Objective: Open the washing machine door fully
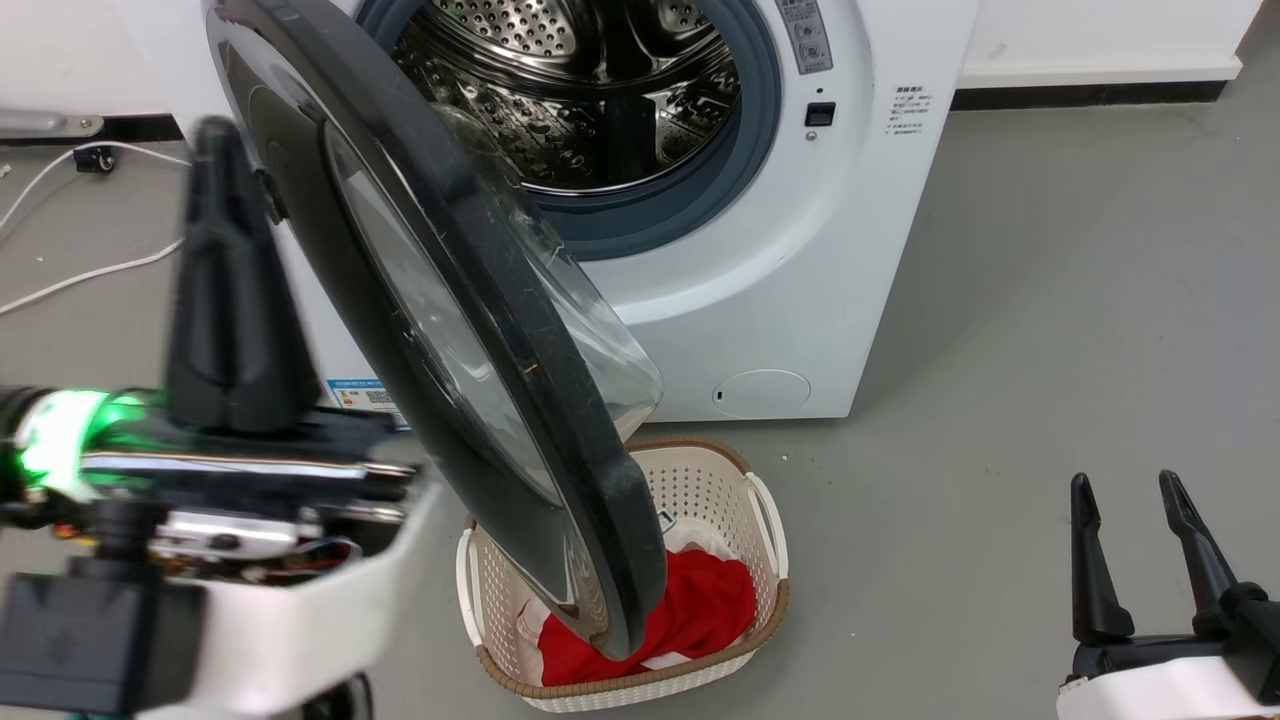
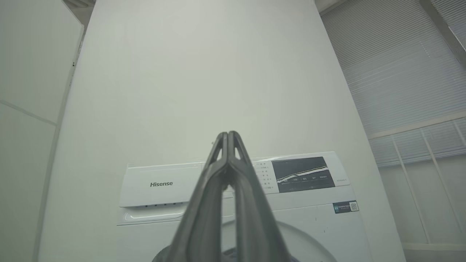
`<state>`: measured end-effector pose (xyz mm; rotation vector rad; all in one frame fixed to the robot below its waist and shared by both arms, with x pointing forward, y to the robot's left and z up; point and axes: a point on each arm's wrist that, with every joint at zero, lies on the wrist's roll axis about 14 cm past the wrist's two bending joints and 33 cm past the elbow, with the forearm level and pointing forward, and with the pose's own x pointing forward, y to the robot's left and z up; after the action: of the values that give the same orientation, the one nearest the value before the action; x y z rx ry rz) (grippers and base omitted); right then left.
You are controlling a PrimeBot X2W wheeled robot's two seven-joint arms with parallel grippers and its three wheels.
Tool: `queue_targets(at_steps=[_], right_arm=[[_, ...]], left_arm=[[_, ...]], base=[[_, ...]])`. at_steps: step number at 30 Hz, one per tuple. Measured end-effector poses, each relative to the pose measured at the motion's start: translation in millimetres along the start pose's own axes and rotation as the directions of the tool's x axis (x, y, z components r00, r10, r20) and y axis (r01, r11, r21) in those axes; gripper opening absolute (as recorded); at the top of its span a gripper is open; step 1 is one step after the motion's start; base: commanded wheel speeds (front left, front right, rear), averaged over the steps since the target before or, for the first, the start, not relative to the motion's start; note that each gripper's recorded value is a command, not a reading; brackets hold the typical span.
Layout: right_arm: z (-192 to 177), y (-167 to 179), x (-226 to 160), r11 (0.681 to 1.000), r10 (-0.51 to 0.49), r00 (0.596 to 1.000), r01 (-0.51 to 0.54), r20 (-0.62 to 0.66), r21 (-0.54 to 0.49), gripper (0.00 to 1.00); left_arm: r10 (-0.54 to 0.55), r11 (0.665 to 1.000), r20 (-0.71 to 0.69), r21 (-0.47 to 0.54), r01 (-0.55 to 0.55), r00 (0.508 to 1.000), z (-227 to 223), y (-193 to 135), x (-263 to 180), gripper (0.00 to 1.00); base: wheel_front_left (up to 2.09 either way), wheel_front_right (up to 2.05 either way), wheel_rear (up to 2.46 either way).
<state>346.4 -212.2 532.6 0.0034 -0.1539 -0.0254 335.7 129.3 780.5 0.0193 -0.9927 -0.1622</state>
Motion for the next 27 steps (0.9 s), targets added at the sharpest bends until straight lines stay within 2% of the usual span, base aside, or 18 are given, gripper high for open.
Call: queue_targets(at_steps=[3, 6, 12, 16, 17, 18, 21, 22, 27], right_arm=[[-1, -1, -1, 1.0, -0.003, 1.0, 0.003, -0.003, 0.001, 1.0], [-1, -1, -2, 1.0, -0.006, 1.0, 0.006, -0.004, 0.006, 1.0], [-2, -1, -3, 1.0, -0.004, 1.0, 0.004, -0.009, 0.008, 1.0], [-4, 1, -2, 1.0, 0.0, 1.0, 0.0, -0.013, 0.011, 1.0], [-4, 1, -2, 1.0, 0.0, 1.0, 0.0, -0.013, 0.011, 1.0], [-5, 2, -2, 1.0, 0.003, 1.0, -0.003, -0.017, 0.012, 1.0], [-6, 3, -2, 1.0, 0.005, 1.0, -0.005, -0.022, 0.014, 1.0], [-6, 3, -2, 1.0, 0.005, 1.0, -0.005, -0.022, 0.014, 1.0], [-10, 3, -3, 1.0, 0.005, 0.999, -0.005, -0.033, 0.016, 1.0]], left_arm=[[-0.087, 0.994, 0.01, -0.066, 0.087, 0.996, 3, -28, 0, 0.0], [-0.179, 0.973, -0.022, -0.154, 0.173, 0.984, -3, -59, -8, 0.0], [-0.354, 0.891, -0.146, -0.352, 0.286, 0.924, -22, -116, -36, 0.0], [-0.441, 0.843, -0.252, -0.446, 0.301, 0.862, -41, -141, -62, 0.0], [-0.441, 0.843, -0.252, -0.446, 0.301, 0.862, -41, -141, -62, 0.0], [-0.484, 0.821, -0.317, -0.487, 0.298, 0.816, -52, -151, -79, 0.0], [-0.532, 0.798, -0.426, -0.542, 0.265, 0.732, -71, -163, -110, 0.0], [-0.532, 0.798, -0.426, -0.542, 0.265, 0.732, -71, -163, -110, 0.0], [-0.551, 0.791, -0.567, -0.588, 0.168, 0.613, -91, -170, -154, 0.0]], base=[[0.0, 0.0, 0.0], [0.0, 0.0, 0.0], [0.0, 0.0, 0.0], [0.0, 0.0, 0.0], [0.0, 0.0, 0.0], [0.0, 0.0, 0.0], [0.0, 0.0, 0.0], [0.0, 0.0, 0.0], [0.0, 0.0, 0.0]])
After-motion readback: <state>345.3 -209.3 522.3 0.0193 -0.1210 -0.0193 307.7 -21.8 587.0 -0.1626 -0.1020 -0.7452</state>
